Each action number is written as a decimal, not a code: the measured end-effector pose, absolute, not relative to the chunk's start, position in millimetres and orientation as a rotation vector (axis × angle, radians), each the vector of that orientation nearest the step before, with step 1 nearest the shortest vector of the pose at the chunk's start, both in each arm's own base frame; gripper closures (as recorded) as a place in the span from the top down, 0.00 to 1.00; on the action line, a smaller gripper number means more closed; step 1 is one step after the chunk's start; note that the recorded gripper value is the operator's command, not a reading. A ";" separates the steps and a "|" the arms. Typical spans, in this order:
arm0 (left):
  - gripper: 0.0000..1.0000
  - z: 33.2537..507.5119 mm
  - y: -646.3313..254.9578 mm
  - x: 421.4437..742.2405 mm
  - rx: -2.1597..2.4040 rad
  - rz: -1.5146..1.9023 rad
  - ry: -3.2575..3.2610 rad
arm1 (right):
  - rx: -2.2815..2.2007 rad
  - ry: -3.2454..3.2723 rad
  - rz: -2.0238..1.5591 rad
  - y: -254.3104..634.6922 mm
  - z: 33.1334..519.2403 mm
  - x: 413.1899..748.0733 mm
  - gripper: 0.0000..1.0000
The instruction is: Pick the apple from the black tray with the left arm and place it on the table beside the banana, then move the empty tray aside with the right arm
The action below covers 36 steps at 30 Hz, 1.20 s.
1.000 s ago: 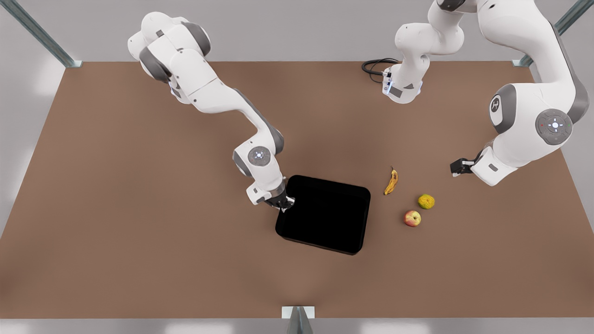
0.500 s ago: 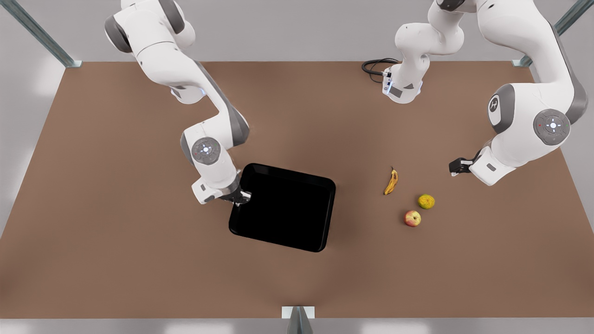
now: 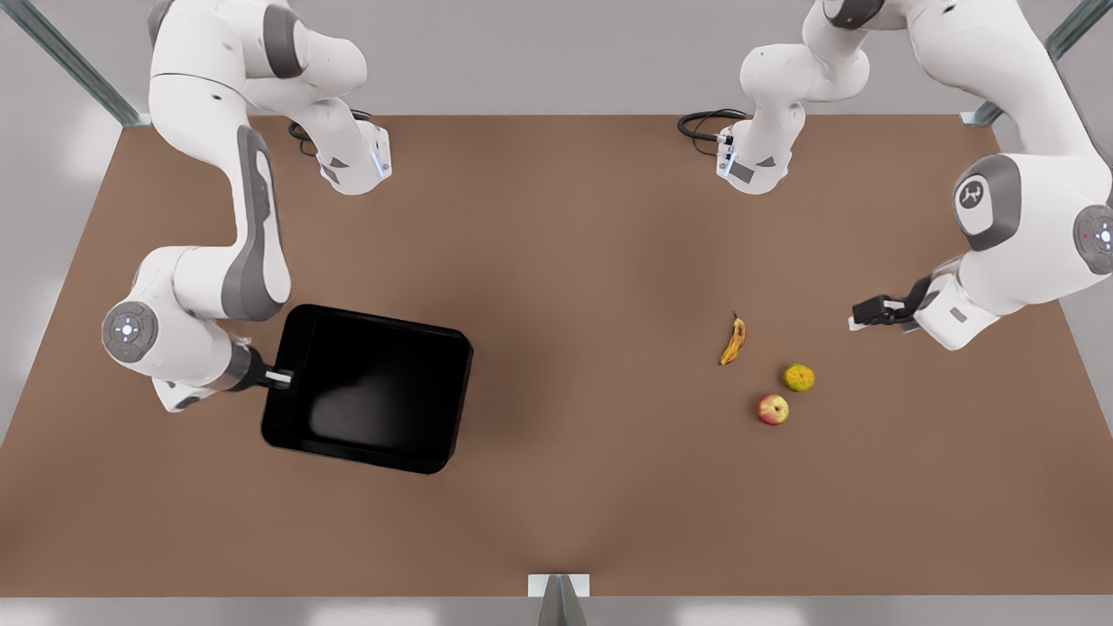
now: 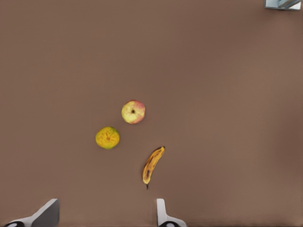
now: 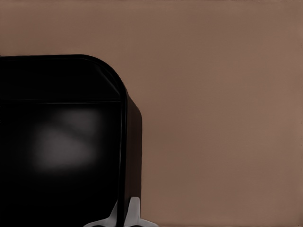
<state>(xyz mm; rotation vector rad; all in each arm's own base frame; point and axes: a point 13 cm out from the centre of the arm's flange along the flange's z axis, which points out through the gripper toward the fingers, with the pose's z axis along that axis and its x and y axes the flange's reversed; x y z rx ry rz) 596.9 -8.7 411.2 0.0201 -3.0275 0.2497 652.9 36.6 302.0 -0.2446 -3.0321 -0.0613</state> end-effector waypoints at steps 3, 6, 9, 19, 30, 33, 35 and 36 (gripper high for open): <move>1.00 408.9 -2.0 606.2 0.014 0.250 -3.047 | -0.182 -3.029 -0.077 -9.7 303.7 650.2 0.12; 1.00 409.4 -30.2 612.1 -0.125 0.132 -3.070 | -0.107 -3.017 -0.088 -48.4 292.7 647.1 0.12; 1.00 414.1 -36.6 616.3 -0.200 0.027 -3.088 | -0.029 -3.027 -0.111 -72.8 262.1 656.2 0.12; 1.00 410.7 -4.9 621.0 -0.164 -0.010 -3.097 | 0.335 -3.101 -0.066 -88.1 237.3 686.0 1.00; 1.00 416.1 -5.4 622.3 -0.162 0.034 -3.111 | 0.760 -3.161 -0.050 109.7 367.6 702.3 1.00; 1.00 414.6 -11.5 622.6 -0.177 0.041 -3.109 | 0.639 -3.146 0.032 73.6 368.4 698.7 1.00; 1.00 413.2 -5.6 623.5 -0.163 0.042 -3.110 | 0.584 -3.132 0.056 63.6 368.1 694.3 1.00; 1.00 412.0 -3.3 623.9 -0.158 0.042 -3.109 | 0.561 -3.127 0.064 60.4 367.6 692.3 1.00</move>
